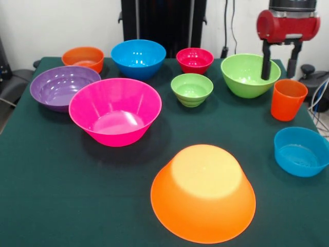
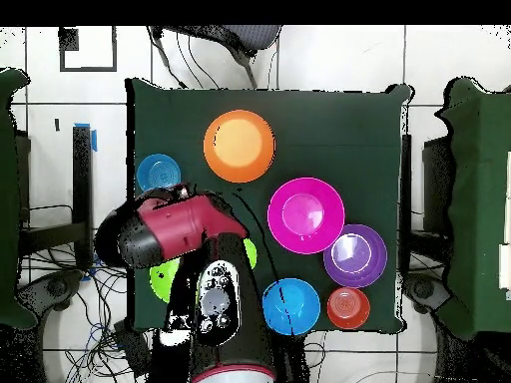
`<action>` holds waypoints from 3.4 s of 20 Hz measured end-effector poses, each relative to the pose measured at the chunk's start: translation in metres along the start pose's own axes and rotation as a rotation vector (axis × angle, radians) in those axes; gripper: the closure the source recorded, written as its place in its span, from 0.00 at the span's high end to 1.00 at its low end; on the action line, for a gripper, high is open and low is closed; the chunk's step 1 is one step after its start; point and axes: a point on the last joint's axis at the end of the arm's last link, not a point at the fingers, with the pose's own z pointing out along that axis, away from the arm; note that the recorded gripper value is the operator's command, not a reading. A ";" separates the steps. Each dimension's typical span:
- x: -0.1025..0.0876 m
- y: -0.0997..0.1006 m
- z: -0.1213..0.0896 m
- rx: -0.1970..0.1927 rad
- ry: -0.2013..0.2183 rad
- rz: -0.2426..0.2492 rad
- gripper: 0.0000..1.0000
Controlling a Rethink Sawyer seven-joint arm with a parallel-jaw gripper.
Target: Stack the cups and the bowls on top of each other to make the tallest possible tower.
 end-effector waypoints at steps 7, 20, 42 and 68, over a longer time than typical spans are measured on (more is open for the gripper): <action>0.010 0.023 0.006 -0.008 0.015 0.039 1.00; 0.051 0.023 0.043 0.021 0.100 0.025 1.00; 0.110 0.032 0.102 0.044 0.203 -0.012 1.00; 0.067 0.029 0.066 0.053 0.109 0.004 1.00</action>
